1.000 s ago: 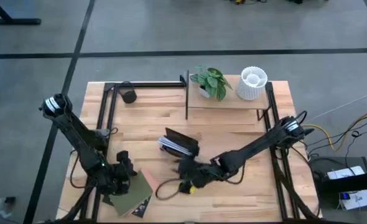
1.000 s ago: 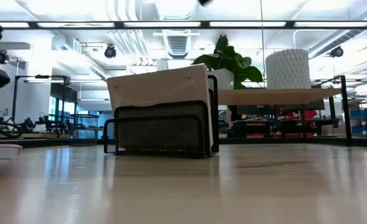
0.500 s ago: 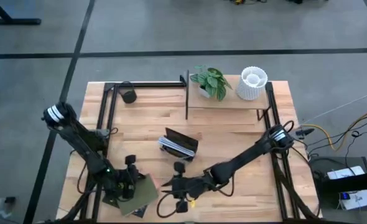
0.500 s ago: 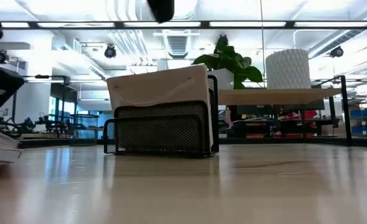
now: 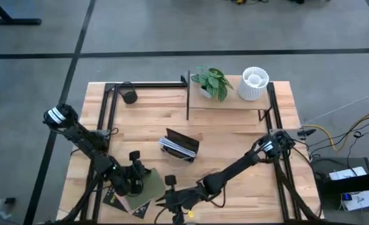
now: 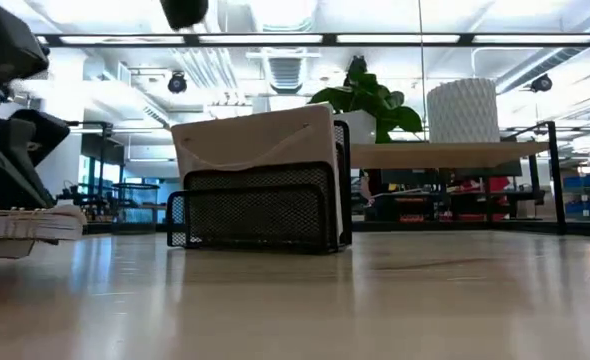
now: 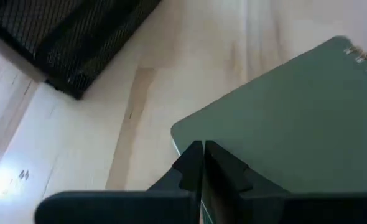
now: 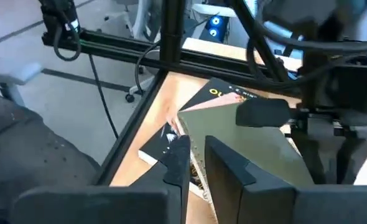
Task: Stock shelves
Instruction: Put the green notebook into the black mesh bookshelf
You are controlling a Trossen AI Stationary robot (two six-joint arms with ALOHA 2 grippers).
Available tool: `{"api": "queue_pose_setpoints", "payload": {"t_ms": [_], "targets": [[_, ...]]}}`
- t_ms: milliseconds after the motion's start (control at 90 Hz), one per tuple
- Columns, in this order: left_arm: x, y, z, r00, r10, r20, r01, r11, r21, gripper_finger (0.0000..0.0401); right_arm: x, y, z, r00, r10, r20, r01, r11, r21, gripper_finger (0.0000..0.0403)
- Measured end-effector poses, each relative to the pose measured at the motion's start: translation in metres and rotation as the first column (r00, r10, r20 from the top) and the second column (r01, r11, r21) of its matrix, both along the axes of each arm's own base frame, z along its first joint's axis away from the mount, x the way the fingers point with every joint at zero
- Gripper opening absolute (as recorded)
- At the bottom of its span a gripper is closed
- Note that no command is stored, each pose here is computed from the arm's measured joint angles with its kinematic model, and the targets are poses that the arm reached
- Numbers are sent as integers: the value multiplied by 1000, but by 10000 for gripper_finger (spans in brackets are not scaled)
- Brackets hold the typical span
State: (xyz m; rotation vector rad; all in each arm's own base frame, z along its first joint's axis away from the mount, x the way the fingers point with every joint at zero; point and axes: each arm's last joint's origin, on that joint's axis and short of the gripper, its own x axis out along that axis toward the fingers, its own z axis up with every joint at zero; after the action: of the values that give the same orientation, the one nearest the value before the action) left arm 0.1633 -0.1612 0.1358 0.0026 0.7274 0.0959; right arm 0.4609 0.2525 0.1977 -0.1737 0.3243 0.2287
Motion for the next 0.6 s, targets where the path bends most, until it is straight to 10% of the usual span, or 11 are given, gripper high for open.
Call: {"api": "queue_pose_setpoints", "payload": {"t_ms": [600], "targets": [[-12,7,26,997,-77,-18,72,980,-184,3,11,16,-29,979,-43,-200,15,990,-137,8]]}}
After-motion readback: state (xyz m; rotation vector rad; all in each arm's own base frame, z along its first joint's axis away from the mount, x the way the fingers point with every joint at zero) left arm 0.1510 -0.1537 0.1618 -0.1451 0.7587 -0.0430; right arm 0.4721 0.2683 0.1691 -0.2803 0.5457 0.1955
